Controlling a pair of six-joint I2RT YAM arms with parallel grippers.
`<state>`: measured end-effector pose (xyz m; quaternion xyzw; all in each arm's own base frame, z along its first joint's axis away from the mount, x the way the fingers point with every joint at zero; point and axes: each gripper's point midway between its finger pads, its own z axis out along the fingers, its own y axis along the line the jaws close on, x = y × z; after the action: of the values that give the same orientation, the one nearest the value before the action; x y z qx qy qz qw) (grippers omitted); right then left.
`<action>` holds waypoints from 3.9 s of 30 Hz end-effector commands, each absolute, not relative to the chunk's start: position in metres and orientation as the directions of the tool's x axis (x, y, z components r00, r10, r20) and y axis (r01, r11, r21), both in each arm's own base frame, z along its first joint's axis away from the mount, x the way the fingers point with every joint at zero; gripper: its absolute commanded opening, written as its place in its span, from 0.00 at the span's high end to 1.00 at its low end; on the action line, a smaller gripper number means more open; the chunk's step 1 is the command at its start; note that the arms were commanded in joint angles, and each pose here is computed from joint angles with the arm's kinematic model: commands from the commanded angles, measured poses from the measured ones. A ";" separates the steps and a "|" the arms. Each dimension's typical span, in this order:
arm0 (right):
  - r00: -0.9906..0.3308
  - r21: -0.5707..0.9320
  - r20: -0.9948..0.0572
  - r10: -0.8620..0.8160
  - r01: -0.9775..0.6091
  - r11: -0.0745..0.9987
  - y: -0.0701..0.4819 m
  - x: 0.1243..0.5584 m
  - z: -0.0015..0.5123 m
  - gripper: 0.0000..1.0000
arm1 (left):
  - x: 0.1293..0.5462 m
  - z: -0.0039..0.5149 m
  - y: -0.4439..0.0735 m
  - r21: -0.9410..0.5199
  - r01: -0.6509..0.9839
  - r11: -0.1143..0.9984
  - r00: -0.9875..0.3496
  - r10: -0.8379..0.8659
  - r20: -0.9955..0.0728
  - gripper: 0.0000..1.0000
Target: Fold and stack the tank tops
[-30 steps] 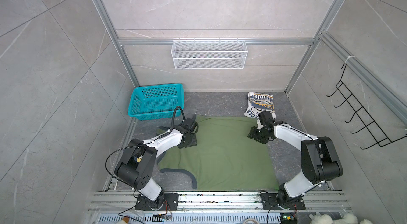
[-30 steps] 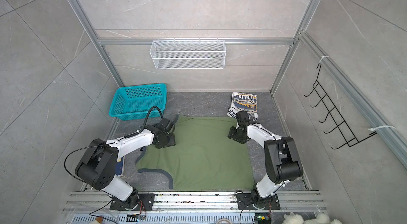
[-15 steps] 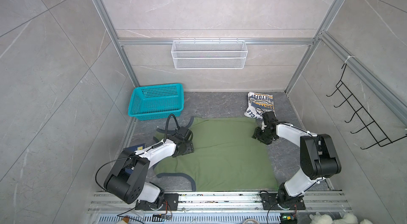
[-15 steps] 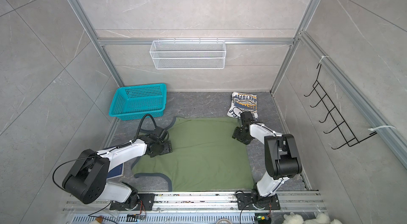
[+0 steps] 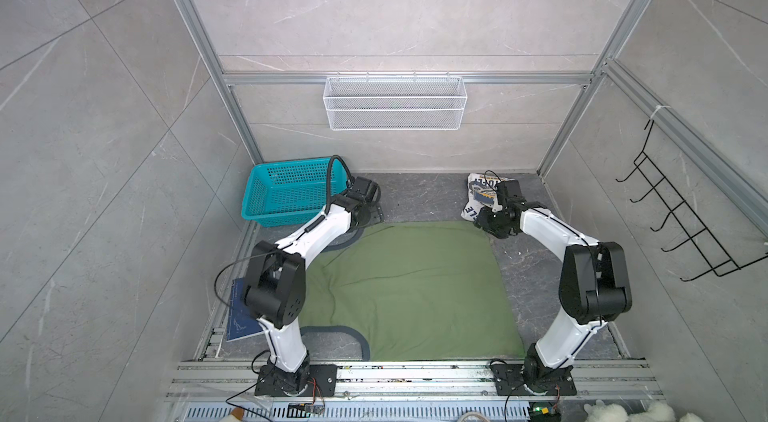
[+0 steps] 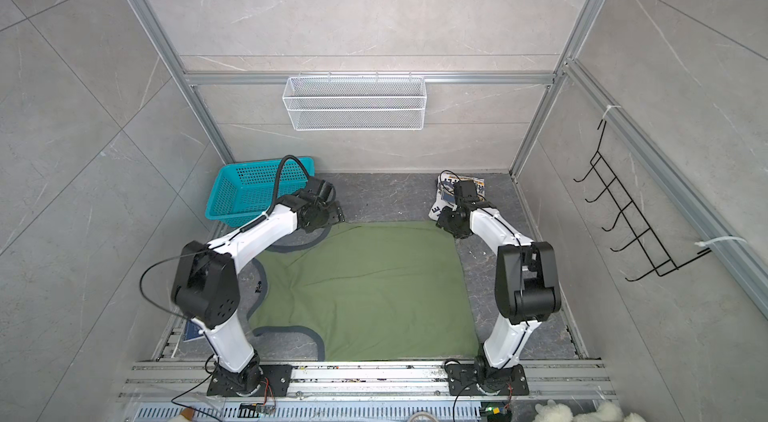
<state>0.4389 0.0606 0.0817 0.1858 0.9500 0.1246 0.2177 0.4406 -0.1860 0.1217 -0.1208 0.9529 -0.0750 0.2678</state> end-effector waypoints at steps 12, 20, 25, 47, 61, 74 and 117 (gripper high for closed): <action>-0.843 0.254 -0.341 0.417 0.345 0.904 0.046 0.457 0.056 0.48 | 0.482 0.072 -0.169 -0.172 -0.282 0.944 -0.855 -0.329 -0.401 0.24; -0.850 0.251 -0.332 0.408 0.338 0.907 0.045 0.463 0.045 0.47 | 0.487 0.059 -0.186 -0.229 -0.260 0.938 -0.872 -0.330 -0.362 0.39; -0.855 0.264 -0.327 0.403 0.327 0.907 0.048 0.467 0.042 0.47 | 0.488 0.054 -0.186 -0.224 -0.256 0.940 -0.877 -0.323 -0.354 0.45; -0.867 0.273 -0.300 0.398 0.322 0.906 0.053 0.475 0.029 0.77 | 0.489 0.051 -0.192 -0.238 -0.233 0.943 -0.888 -0.306 -0.344 0.72; -0.825 0.300 -0.380 0.418 0.318 0.899 0.045 0.478 0.074 1.00 | 0.491 0.086 -0.181 -0.211 -0.203 0.956 -0.851 -0.279 -0.446 0.88; -0.776 0.367 -0.417 0.474 0.333 0.869 0.029 0.458 0.114 1.00 | 0.472 0.125 -0.185 -0.253 -0.023 0.967 -0.765 -0.180 -0.619 0.94; -0.780 0.388 -0.289 0.555 0.435 0.813 0.019 0.290 0.073 1.00 | 0.297 0.087 -0.190 -0.188 0.026 0.982 -0.817 -0.088 -0.570 0.93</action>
<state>0.3025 0.0236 0.0744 0.2523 0.9319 0.1626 0.2035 0.2982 -0.1936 0.0797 0.0009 0.9535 -0.1004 0.2842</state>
